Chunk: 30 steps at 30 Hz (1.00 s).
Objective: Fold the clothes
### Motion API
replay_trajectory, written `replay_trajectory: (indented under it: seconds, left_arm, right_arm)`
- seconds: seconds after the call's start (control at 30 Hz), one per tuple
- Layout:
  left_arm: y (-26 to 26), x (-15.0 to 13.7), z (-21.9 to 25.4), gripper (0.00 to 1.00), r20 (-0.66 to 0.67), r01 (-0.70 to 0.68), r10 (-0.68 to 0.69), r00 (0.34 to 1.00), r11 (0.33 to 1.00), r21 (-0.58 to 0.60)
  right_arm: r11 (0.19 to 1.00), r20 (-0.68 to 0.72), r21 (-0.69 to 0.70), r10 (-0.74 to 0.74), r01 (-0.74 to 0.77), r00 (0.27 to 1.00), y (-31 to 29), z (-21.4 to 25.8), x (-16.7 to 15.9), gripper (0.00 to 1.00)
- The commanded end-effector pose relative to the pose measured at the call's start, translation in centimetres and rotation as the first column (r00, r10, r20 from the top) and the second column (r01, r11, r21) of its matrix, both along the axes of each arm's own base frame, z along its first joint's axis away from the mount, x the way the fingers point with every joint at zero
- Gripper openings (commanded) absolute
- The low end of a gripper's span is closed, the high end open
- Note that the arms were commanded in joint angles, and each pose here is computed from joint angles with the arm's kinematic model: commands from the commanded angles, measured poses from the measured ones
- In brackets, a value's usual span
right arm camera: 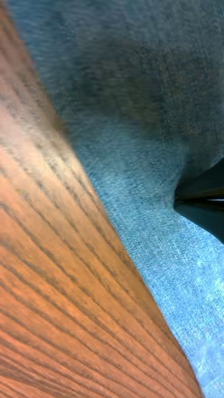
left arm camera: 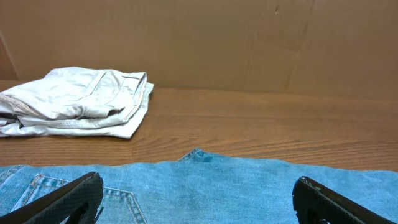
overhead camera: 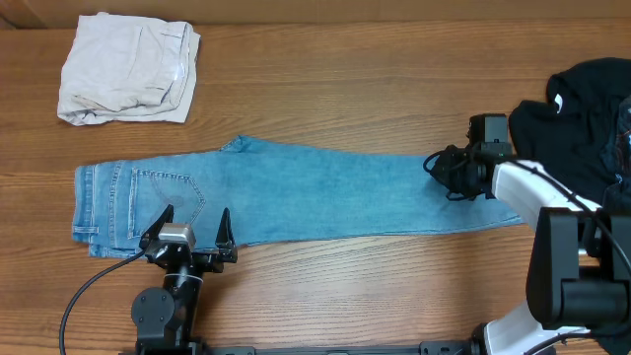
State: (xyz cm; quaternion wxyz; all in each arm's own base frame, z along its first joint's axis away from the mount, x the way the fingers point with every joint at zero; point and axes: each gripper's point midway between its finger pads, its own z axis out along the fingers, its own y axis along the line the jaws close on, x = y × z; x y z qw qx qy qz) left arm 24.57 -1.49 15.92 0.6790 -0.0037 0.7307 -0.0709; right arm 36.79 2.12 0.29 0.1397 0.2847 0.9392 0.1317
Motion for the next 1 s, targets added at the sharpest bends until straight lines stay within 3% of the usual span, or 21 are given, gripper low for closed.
replay_trajectory:
  seconds: [0.0,0.1,0.13,0.2,0.3,0.33,0.37,0.43,0.63,0.97]
  left_arm:
    - [0.3,0.0,-0.1,1.0,0.004,-0.011,0.011,1.0,1.0,0.016]
    - [0.3,0.0,-0.1,1.0,0.004,-0.011,0.011,1.0,1.0,0.016]
    - [0.2,0.0,-0.1,1.0,0.004,-0.011,0.011,1.0,1.0,0.016]
    - [0.2,0.0,-0.1,1.0,0.004,-0.011,0.011,1.0,1.0,0.016]
    - [0.2,0.0,-0.1,1.0,0.004,-0.011,0.011,1.0,1.0,0.016]
    - [0.2,0.0,-0.1,1.0,0.004,-0.011,0.011,1.0,1.0,0.016]
    - [0.2,0.0,-0.1,1.0,0.004,-0.011,0.011,1.0,1.0,0.016]
    - [0.3,0.0,-0.1,1.0,0.004,-0.012,0.011,1.0,1.0,0.016]
    - [0.3,0.0,-0.1,1.0,0.004,-0.011,0.011,1.0,1.0,0.016]
    - [0.2,0.0,-0.1,1.0,0.004,-0.011,0.011,1.0,1.0,0.016]
  right_arm:
    - [0.997,0.017,-0.074,0.031,-0.03,0.999,-1.6,3.1,2.4,0.04]
    - [0.994,-0.014,-0.11,-0.015,0.014,1.0,-3.7,7.2,3.3,0.05]
    - [0.991,-0.026,-0.128,-0.039,0.036,0.999,-4.7,8.5,3.4,0.1]
    - [0.983,-0.048,-0.162,-0.091,0.082,0.995,-6.9,10.5,3.0,0.34]
    - [0.973,-0.083,-0.183,-0.157,0.139,0.984,-10.3,11.9,1.7,0.39]
    - [0.968,-0.115,-0.187,-0.193,0.169,0.974,-12.5,11.7,0.3,0.5]
    - [0.966,-0.135,-0.187,-0.205,0.178,0.969,-13.7,11.4,-0.5,0.5]
    - [0.961,-0.172,-0.187,-0.235,0.202,0.957,-15.9,10.8,-2.3,0.45]
    - [0.943,-0.156,-0.061,-0.332,0.327,0.93,-19.4,10.4,-4.1,0.04]
    - [0.957,-0.166,0.006,-0.286,0.291,0.944,-19.6,8.9,-3.9,0.04]
